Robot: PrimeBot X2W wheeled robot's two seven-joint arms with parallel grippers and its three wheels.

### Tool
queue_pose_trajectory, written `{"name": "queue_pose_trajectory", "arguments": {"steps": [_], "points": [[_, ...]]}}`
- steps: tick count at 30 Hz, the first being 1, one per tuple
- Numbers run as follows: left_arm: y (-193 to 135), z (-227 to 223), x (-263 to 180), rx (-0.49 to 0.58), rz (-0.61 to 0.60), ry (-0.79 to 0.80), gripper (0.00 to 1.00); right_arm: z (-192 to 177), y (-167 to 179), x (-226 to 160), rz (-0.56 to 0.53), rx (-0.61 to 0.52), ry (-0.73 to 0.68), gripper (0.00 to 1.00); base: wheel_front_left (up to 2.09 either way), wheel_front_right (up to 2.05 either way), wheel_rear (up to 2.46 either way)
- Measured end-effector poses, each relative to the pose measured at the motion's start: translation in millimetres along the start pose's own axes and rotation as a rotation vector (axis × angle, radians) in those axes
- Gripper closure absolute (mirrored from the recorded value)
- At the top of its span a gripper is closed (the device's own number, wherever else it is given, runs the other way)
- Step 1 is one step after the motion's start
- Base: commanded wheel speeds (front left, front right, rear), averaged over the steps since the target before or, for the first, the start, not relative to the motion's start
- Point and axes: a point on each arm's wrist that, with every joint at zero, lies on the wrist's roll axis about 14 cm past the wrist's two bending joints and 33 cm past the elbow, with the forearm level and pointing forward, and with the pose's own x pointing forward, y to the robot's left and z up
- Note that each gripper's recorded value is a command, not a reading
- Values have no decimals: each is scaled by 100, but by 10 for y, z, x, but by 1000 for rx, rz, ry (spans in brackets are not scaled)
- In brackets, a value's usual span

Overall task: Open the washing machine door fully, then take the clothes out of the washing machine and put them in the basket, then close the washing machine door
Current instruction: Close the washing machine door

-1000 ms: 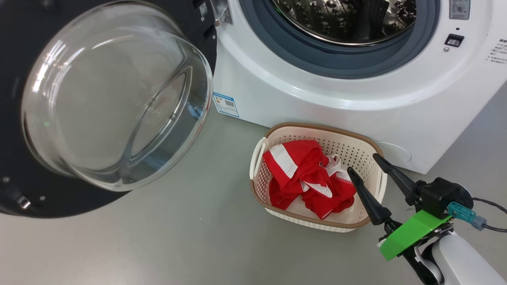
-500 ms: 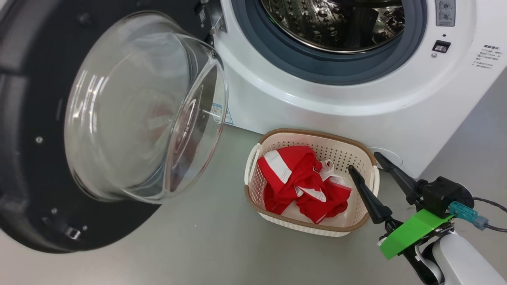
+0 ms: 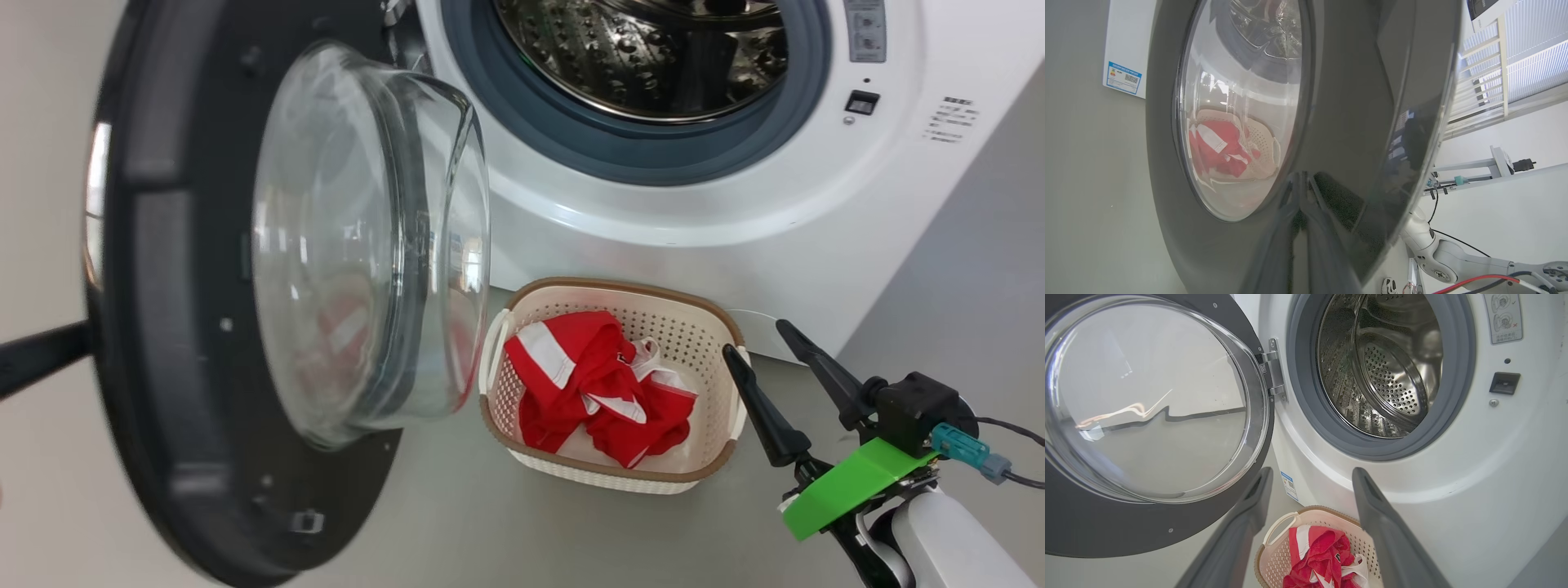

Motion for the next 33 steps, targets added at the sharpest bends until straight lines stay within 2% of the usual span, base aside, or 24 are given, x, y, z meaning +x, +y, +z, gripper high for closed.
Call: {"name": "queue_pose_trajectory", "arguments": {"steps": [6, 17, 25, 29, 33], "points": [[-350, -89, 315, 56, -145, 63, 100, 80, -164, -87, -55, -10, -20, 0, 0, 0, 0], [-760, -168, 928, 133, -284, 144, 100, 120, -425, -275, -144, -10, -33, 0, 0, 0, 0], [-1220, -47, 1473, 214, -395, 125, 100, 106, -617, -442, -219, -3, -34, 0, 0, 0, 0], [-1448, 13, 1705, 218, -466, 89, 100, 121, -736, -531, -260, -5, -39, 0, 0, 0, 0], [-1561, -7, 1950, 248, -480, 100, 100, 139, -843, -616, -298, -19, -41, 0, 0, 0, 0]]}}
